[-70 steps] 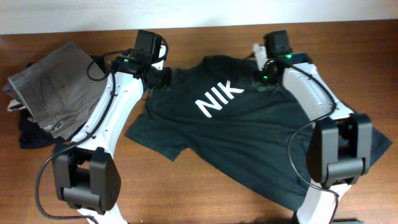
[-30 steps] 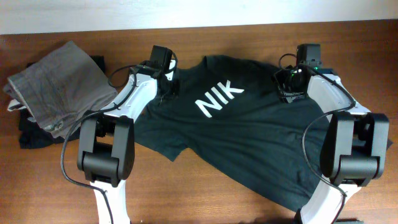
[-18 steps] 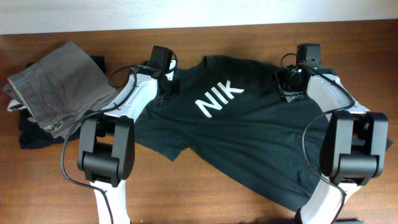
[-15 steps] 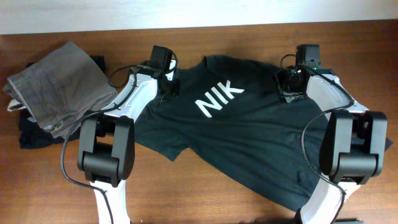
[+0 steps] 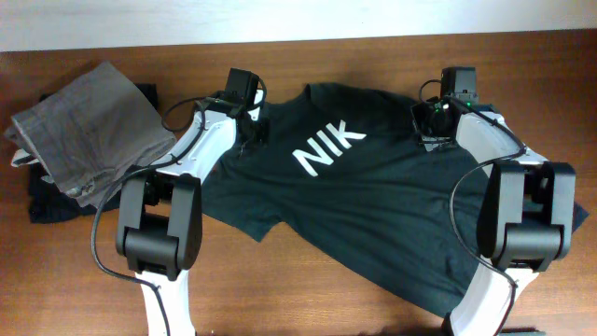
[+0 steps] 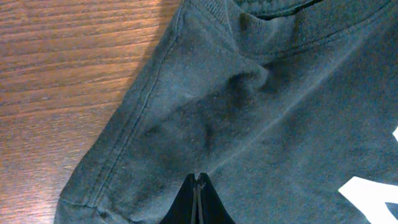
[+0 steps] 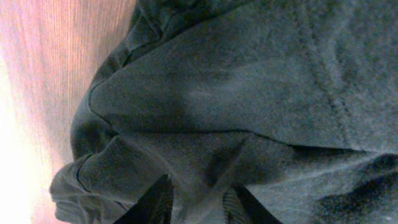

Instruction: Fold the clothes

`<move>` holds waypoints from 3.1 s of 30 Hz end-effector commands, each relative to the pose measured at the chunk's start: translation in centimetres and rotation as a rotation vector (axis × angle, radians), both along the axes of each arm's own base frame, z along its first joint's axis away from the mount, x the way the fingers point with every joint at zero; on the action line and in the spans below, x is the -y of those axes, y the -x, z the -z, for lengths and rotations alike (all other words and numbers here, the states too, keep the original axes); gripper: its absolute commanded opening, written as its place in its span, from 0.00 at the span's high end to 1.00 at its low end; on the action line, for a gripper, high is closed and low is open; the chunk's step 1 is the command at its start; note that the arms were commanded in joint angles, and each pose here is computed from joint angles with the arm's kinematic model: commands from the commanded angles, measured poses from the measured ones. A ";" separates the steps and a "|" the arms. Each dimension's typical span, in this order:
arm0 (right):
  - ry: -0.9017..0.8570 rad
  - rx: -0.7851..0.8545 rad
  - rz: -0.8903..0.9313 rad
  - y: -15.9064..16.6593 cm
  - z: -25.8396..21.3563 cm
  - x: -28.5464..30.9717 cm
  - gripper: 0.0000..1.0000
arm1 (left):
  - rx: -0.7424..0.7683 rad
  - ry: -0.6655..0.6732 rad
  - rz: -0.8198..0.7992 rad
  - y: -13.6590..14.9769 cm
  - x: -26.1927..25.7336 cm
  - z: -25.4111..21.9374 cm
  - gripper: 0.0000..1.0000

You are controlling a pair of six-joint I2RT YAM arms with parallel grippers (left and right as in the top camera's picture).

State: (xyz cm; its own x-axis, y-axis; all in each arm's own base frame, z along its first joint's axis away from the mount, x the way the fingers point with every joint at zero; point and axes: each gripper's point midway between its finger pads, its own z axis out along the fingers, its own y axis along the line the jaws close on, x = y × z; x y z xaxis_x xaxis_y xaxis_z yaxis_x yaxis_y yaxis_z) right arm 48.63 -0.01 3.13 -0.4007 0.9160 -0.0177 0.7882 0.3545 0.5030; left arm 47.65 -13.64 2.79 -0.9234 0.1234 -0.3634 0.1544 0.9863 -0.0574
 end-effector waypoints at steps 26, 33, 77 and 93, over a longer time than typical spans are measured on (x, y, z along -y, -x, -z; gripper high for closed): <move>0.058 -0.076 0.027 1.4 1.6 0.7 0.60 | -0.007 -0.016 -0.010 0.1 -0.2 0.6 0.99; 0.071 -0.068 0.037 1.2 1.6 0.8 0.89 | -0.007 -0.016 -0.010 0.1 -0.2 0.6 0.99; 0.540 0.680 -0.146 -16.4 -2.8 4.5 0.96 | -0.085 -0.033 -0.008 1.9 -0.6 1.2 1.00; 0.623 0.699 -0.513 -19.4 -15.8 4.7 0.84 | -0.049 -0.025 -0.009 1.0 -0.4 0.9 0.99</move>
